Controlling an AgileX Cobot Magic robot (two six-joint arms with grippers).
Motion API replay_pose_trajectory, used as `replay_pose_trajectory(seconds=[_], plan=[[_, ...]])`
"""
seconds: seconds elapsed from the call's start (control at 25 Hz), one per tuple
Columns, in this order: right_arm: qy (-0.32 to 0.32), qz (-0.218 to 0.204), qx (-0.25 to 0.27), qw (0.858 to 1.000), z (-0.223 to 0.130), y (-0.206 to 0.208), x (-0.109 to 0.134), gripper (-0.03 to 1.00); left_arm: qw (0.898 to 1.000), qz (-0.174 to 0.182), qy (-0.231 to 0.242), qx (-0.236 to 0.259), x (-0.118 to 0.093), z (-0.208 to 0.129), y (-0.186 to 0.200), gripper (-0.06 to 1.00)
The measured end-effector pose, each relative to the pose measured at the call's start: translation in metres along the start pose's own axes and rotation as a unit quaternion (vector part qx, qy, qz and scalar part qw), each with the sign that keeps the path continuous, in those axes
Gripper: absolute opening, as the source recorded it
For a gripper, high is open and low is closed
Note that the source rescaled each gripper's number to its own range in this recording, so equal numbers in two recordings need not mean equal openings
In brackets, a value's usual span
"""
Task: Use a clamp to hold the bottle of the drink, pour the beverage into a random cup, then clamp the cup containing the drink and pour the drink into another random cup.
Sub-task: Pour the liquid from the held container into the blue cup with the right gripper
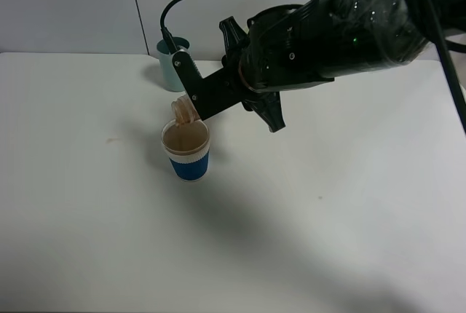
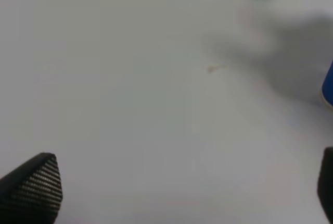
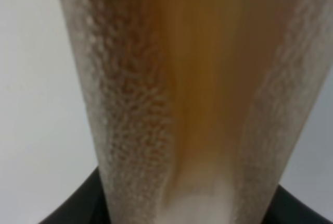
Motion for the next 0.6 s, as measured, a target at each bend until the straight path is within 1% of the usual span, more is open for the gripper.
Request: replay_pose_trajectory(seconds=[0.24,0.6], plan=[[0.011,-0.002,0.001,1.000,-0.0003,0.0000,-0.0006,0.02,1.000,0.000,0.000,0.000,0.0000,0.0000,0.0000,1.00],[0.034,0.003,0.017,0.999,-0.0065,0.0001,0.0011,0.02,1.000,0.000,0.000,0.000,0.0000,0.0000,0.0000,1.00]])
Point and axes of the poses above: a point on each arm's last joint axis where the gripper is mounted, y pointing back along that axis away from the gripper, x along the wrist's bending axis when the last joint is at zero, z = x × y, the point moved 10 cm from there along -y, pointing out along that axis toward the gripper, and after that the axes turned 7 degrees about y, right-handed, at the moved point
